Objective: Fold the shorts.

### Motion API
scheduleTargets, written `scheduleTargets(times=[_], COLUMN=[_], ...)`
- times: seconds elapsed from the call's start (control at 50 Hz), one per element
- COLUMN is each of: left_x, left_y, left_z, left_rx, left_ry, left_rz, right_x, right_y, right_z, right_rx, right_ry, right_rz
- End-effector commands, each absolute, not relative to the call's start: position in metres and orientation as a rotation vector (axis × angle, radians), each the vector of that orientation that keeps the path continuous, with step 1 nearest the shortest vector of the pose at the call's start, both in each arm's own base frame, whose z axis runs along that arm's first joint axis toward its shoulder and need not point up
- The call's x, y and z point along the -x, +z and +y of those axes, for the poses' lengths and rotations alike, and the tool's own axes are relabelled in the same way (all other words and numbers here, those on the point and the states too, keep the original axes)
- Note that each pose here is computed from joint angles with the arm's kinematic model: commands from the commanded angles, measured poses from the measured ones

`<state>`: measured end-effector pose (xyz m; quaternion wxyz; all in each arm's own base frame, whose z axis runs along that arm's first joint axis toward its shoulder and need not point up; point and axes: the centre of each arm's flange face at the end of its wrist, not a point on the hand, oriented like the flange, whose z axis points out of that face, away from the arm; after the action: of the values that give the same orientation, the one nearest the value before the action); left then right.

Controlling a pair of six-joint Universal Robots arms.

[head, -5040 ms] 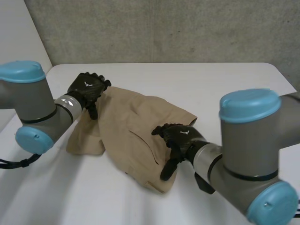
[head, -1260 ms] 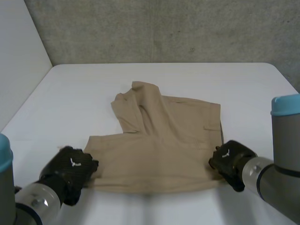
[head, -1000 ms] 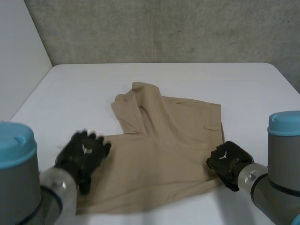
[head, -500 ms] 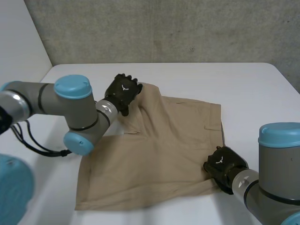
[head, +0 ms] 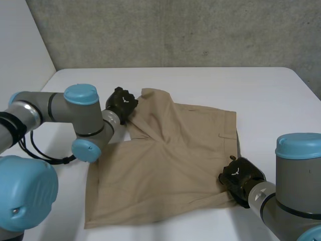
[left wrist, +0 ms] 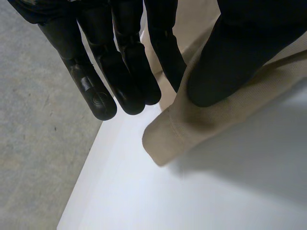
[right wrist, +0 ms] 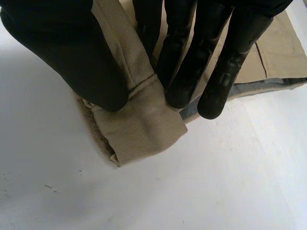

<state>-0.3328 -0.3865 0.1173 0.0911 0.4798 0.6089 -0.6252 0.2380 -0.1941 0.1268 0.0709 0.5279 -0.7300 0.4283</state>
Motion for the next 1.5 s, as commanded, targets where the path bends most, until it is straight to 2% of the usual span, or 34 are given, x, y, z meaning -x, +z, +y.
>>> scheduleTargets(times=[0.02,0.12,0.2,0.42,0.62,0.74,0.96,1.14,1.32,1.5], left_x=[0.304,0.285,0.282,0.285,0.301,0.304,0.306,0.303,0.288,0.272], left_y=[0.125,0.123,0.124,0.169,0.175,0.150,0.123,0.121,0.122,0.130], left_z=[-0.379,-0.371,-0.365,-0.373,-0.373,-0.380,-0.391,-0.394,-0.397,-0.382], left_rx=[-1.369,-1.340,-1.347,-1.241,-1.352,-1.414,-1.448,-1.426,-1.311,-1.346], left_ry=[-1.753,-1.683,-1.663,-1.835,-2.020,-1.948,-1.853,-1.837,-1.716,-1.609], left_rz=[1.874,1.929,1.946,1.871,1.933,2.019,2.105,2.109,2.062,2.018], right_x=[-0.238,-0.238,-0.239,-0.239,-0.239,-0.238,-0.238,-0.237,-0.237,-0.238], right_y=[0.126,0.127,0.127,0.125,0.125,0.124,0.124,0.121,0.120,0.121], right_z=[-0.193,-0.193,-0.193,-0.190,-0.189,-0.189,-0.190,-0.191,-0.191,-0.190], right_rx=[-1.589,-1.590,-1.594,-1.601,-1.604,-1.606,-1.597,-1.597,-1.598,-1.600], right_ry=[1.283,1.286,1.286,1.279,1.278,1.272,1.279,1.268,1.264,1.269], right_rz=[-2.197,-2.196,-2.194,-2.196,-2.197,-2.200,-2.198,-2.205,-2.205,-2.204])
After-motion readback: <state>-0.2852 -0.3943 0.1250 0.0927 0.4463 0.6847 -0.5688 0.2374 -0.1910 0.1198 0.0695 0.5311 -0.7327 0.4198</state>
